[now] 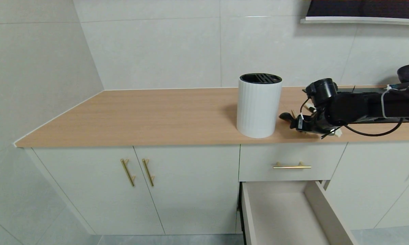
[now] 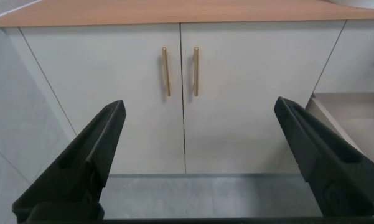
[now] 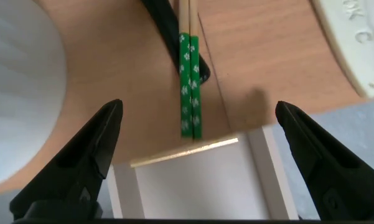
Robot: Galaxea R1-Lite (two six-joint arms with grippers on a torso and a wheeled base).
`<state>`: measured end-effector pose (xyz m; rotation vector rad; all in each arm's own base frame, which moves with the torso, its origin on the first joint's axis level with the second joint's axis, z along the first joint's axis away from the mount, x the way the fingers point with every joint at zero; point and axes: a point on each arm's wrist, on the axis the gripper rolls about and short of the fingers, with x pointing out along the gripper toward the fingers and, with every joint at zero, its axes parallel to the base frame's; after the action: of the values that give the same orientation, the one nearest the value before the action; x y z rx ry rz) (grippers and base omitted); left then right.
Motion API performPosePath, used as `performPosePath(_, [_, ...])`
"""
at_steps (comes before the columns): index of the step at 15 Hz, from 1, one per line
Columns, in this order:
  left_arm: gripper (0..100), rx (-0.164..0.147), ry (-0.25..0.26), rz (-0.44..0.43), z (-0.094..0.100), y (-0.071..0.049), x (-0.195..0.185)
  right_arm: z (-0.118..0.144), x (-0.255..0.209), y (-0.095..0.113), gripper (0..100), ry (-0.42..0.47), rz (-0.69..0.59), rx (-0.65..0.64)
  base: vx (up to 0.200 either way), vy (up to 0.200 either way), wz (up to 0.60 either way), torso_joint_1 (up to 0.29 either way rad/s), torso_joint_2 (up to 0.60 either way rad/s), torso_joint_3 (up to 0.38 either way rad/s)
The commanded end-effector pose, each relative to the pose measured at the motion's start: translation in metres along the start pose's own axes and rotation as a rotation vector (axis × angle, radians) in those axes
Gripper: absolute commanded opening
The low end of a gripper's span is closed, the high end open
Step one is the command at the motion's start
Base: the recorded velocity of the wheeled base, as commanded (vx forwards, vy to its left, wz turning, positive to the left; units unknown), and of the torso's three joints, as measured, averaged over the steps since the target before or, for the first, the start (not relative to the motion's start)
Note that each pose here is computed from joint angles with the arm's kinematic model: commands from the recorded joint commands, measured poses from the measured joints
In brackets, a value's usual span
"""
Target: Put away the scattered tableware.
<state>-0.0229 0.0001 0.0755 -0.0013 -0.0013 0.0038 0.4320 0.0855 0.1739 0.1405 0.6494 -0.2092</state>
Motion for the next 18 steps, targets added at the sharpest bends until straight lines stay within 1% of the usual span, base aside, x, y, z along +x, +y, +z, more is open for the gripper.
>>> performPosePath(1, [100, 0.000, 0.001, 0.001, 0.000, 0.000, 0.000, -0.002, 0.013, 0.000, 100, 0.007, -0.008, 0.001, 0.000, 0.000, 0.00, 0.000, 0.00, 0.000])
performPosePath(5, [100, 0.000, 0.001, -0.001, 0.000, 0.000, 0.000, -0.003, 0.016, 0.000, 100, 0.009, -0.008, 0.002, 0.000, 0.000, 0.00, 0.000, 0.00, 0.000])
performPosePath(6, [100, 0.000, 0.001, 0.001, 0.000, 0.000, 0.000, -0.003, 0.016, 0.000, 0, 0.010, -0.008, 0.001, 0.000, 0.000, 0.00, 0.000, 0.00, 0.000])
performPosePath(16, [100, 0.000, 0.001, 0.001, 0.000, 0.000, 0.000, 0.001, 0.011, -0.002, 0, -0.003, -0.008, 0.006, 0.000, 0.000, 0.00, 0.000, 0.00, 0.000])
performPosePath(18, [100, 0.000, 0.001, 0.001, 0.000, 0.000, 0.000, 0.009, -0.008, -0.007, 0, -0.023, -0.001, 0.025, 0.000, 0.000, 0.00, 0.000, 0.00, 0.000])
